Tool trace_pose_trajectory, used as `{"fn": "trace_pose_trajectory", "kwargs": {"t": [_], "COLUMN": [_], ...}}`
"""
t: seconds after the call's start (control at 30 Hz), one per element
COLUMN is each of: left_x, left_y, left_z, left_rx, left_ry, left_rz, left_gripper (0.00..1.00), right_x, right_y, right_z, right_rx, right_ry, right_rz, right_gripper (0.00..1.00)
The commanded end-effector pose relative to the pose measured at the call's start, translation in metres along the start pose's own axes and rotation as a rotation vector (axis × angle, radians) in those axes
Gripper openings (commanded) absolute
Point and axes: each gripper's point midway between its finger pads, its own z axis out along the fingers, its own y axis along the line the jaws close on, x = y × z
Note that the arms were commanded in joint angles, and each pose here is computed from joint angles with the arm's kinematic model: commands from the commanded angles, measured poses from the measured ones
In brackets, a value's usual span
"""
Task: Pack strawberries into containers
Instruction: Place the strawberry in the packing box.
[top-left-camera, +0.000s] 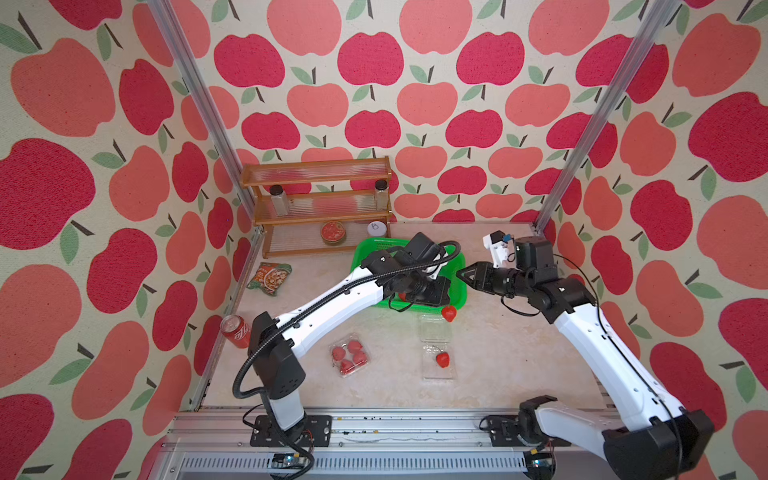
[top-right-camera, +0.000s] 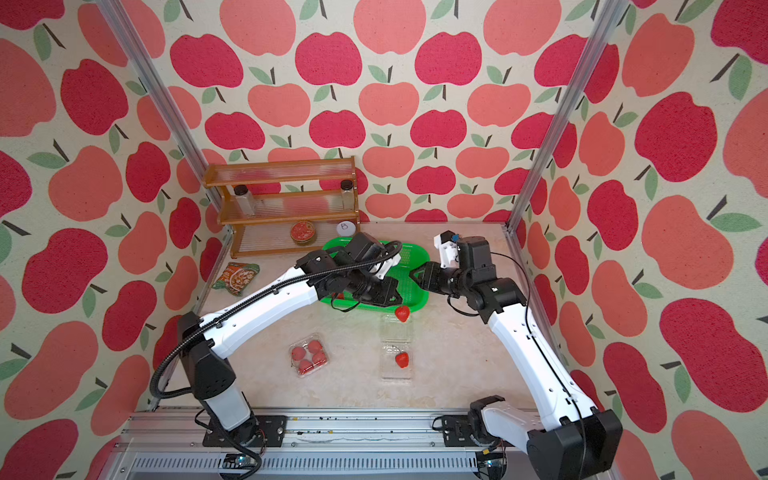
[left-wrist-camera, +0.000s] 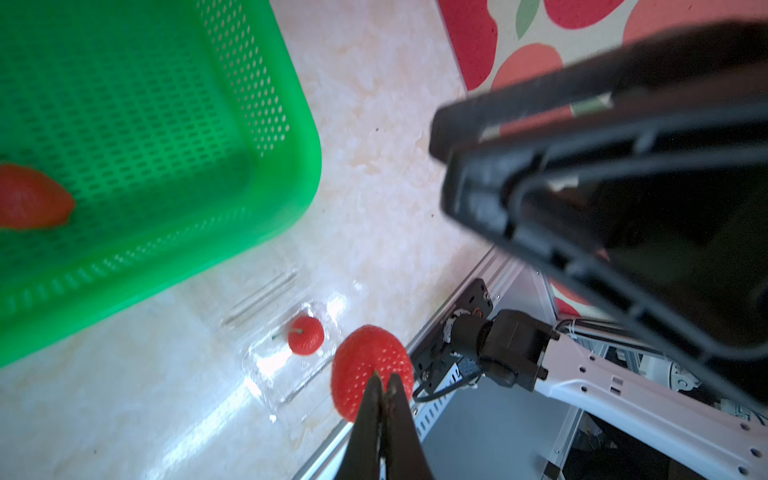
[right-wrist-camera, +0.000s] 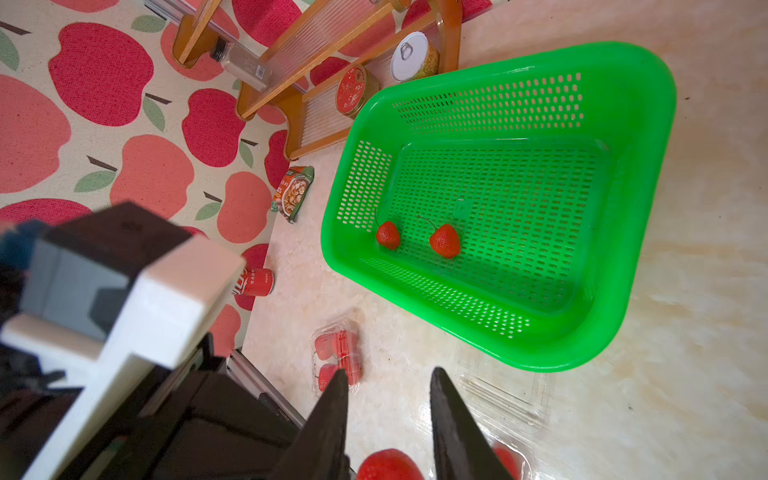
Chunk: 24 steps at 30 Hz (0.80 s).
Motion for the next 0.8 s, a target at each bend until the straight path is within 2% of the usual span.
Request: {"fn": "trace_pose_trajectory", "kwargs": {"t": [0.0,0.13,0.33,0.53,0.77], "left_x": [0.025,0.07,0.109,0.117,0.123], "left_y": [0.003,-0.002,0.014,0.038,0.054], "left_z": [-0.006,0.014,0.055,0.077,0.099], "left_rx": [-0.053,-0.079,-0.128,-0.194,-0.233], "left_ry": [-0.026,0.04,0.107,0.115,0.176], "left_rz": [-0.041,-0.023,-0.076,-0.098,-0.109], "left_gripper": [0.0,0.0,0.0,0.0,0.0], "right_x": [0.005,0.017,0.034,0.044,0.044], "right_y": [-0.008,-0.014,-0.019,-0.023,-0.023], "right_z": [-0.003,-0.002,-0.001,-0.003,0.001], "right_rx": [0.019,0.023,0.016,0.024,0.02], "right_ry": [-0.019,-0.003,0.024,0.038,0.054], "right_rz": [0.019,0.032,0.056,0.065,0.068], "right_gripper": [0.36,0.35,0.36,0.36,0.37]}}
